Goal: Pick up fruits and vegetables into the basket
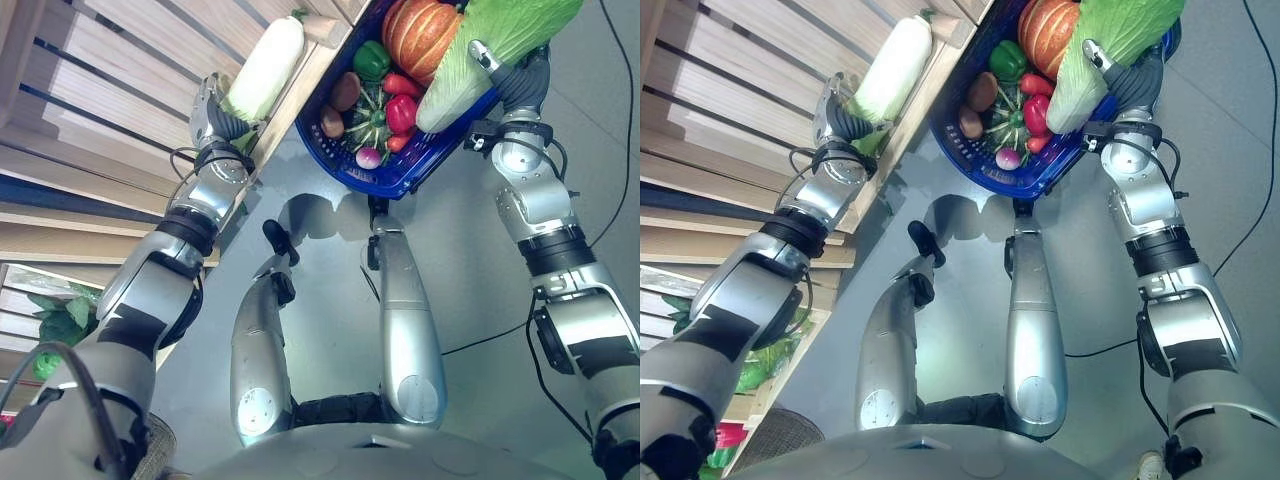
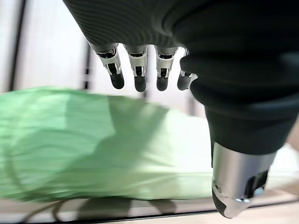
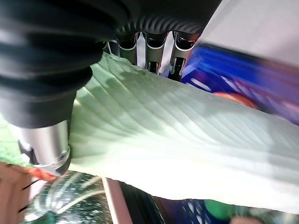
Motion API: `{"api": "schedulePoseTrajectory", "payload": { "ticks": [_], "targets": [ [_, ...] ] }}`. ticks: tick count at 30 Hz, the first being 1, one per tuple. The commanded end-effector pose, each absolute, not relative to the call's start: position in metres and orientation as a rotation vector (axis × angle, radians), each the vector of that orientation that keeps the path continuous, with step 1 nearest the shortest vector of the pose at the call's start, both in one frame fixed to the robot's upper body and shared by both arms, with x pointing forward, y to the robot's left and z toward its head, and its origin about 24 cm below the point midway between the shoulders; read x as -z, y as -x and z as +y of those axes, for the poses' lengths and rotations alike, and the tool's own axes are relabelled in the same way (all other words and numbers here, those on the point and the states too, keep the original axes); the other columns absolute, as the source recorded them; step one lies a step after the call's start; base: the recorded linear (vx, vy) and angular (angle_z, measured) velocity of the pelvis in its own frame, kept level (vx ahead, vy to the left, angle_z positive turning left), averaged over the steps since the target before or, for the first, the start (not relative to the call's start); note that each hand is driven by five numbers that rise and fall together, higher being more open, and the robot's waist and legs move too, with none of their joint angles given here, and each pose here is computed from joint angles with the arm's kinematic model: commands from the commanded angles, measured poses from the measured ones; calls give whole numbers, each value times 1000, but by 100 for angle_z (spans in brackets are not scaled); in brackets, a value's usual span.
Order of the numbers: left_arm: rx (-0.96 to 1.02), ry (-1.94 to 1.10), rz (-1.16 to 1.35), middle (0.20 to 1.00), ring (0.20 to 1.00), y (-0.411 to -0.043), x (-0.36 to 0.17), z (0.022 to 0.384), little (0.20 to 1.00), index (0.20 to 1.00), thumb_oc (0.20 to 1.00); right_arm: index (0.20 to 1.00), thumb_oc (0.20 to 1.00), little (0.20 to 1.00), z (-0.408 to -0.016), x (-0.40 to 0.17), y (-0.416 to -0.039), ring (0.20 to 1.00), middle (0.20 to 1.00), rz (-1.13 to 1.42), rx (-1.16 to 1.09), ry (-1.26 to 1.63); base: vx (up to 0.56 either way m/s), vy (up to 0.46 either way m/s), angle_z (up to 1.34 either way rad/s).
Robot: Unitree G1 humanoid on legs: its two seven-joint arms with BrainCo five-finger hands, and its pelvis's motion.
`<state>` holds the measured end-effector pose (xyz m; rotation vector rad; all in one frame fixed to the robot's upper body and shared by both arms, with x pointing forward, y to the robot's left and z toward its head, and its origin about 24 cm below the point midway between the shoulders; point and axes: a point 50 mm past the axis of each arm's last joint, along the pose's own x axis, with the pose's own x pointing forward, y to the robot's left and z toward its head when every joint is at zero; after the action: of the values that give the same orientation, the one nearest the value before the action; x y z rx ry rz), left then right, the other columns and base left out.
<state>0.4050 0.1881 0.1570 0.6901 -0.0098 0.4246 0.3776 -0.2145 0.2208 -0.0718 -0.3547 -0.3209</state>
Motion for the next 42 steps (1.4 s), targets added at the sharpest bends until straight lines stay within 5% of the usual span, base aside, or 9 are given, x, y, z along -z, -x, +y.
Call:
{"api": "schedulePoseTrajectory", "payload": {
  "ticks": [1, 14, 15, 16, 26, 42],
  "targets": [
    [-458, -646, 58, 1000, 1000, -405, -151, 200, 1000, 1000, 1000, 200, 200, 200, -204, -243, -379, 200, 200, -467, 213, -38, 17, 20, 5],
    [-503, -674, 116, 1000, 1000, -410, -159, 213, 1000, 1000, 1000, 200, 200, 200, -218, -215, -406, 200, 200, -203, 320, -149, 3, 2, 3],
    [-503, -675, 110, 1000, 1000, -410, -162, 213, 1000, 1000, 1000, 357, 357, 357, -219, -214, -407, 357, 357, -192, 329, -135, -8, -13, 6],
    [-497, -688, 91, 1000, 1000, -412, -168, 214, 1000, 1000, 1000, 1000, 1000, 1000, -221, -209, -409, 1000, 1000, -133, 363, -87, -7, -10, 4],
    [-499, -752, -9, 1000, 1000, -417, -205, 211, 1000, 1000, 1000, 1000, 1000, 1000, -241, -188, -405, 1000, 1000, 23, 518, 262, -6, -28, 1],
    [-511, -808, 206, 1000, 1000, -404, -173, 251, 1000, 1000, 1000, 1000, 1000, 1000, -182, -131, -333, 1000, 1000, -160, -34, 396, 11, 35, -8]
  ]
}}
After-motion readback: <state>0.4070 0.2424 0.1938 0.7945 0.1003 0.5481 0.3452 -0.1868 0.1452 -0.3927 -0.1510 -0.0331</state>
